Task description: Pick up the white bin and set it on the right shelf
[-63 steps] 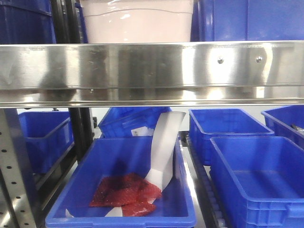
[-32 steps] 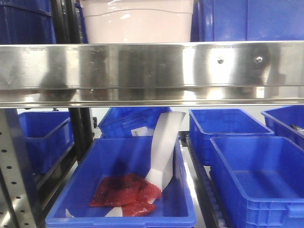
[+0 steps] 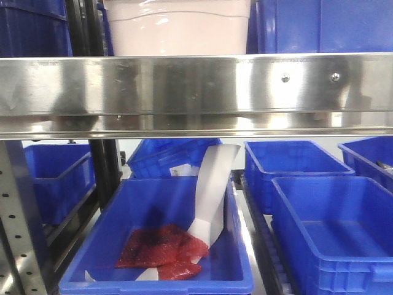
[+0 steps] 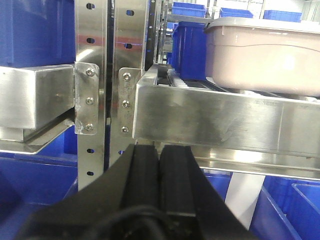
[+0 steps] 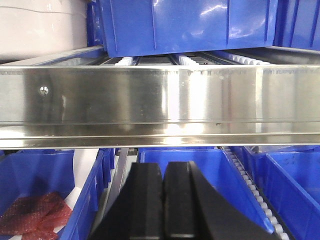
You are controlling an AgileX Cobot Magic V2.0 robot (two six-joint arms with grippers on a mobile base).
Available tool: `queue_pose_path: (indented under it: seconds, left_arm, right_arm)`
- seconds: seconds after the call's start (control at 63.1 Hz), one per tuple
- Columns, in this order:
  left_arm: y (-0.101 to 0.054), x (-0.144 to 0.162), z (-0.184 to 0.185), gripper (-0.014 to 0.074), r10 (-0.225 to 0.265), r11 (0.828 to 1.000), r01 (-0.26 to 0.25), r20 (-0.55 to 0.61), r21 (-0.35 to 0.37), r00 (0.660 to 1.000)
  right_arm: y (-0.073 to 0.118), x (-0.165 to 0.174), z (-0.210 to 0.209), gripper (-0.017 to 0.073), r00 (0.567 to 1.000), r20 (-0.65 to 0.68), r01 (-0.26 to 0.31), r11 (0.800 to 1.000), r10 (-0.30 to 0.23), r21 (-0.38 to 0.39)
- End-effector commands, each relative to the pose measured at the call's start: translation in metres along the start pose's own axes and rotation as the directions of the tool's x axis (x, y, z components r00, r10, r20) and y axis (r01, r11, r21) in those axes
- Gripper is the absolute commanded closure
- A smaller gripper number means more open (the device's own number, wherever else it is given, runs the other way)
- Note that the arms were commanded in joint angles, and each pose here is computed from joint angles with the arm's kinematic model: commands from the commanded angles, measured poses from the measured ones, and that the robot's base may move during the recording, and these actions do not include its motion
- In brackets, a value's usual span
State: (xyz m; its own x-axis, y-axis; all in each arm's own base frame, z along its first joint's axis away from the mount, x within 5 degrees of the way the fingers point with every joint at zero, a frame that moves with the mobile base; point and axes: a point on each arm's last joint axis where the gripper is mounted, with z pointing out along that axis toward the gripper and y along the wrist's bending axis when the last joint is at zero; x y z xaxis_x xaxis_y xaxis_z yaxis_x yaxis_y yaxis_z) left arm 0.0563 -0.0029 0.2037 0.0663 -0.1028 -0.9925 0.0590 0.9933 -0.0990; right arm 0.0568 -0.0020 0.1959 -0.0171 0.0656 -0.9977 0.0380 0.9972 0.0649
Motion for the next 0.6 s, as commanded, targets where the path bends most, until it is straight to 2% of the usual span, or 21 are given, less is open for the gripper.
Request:
queue_pose_path:
  seconds: [0.0,0.587]
  left_arm:
    - [0.0002,-0.0017,-0.0003,0.0711,-0.002,1.0,0.002,0.076,0.005,0.997]
    - [0.0002,-0.0017,-0.0003,0.0711,-0.002,1.0,0.002,0.076,0.005,0.997]
  right_arm:
    - [-0.0001,-0.01,-0.0012,0.0491,0.995,0.101,0.007,1.0,-0.008,0.005]
    - [-0.0001,-0.01,-0.0012,0.0491,0.995,0.101,0.007,1.0,-0.008,0.005]
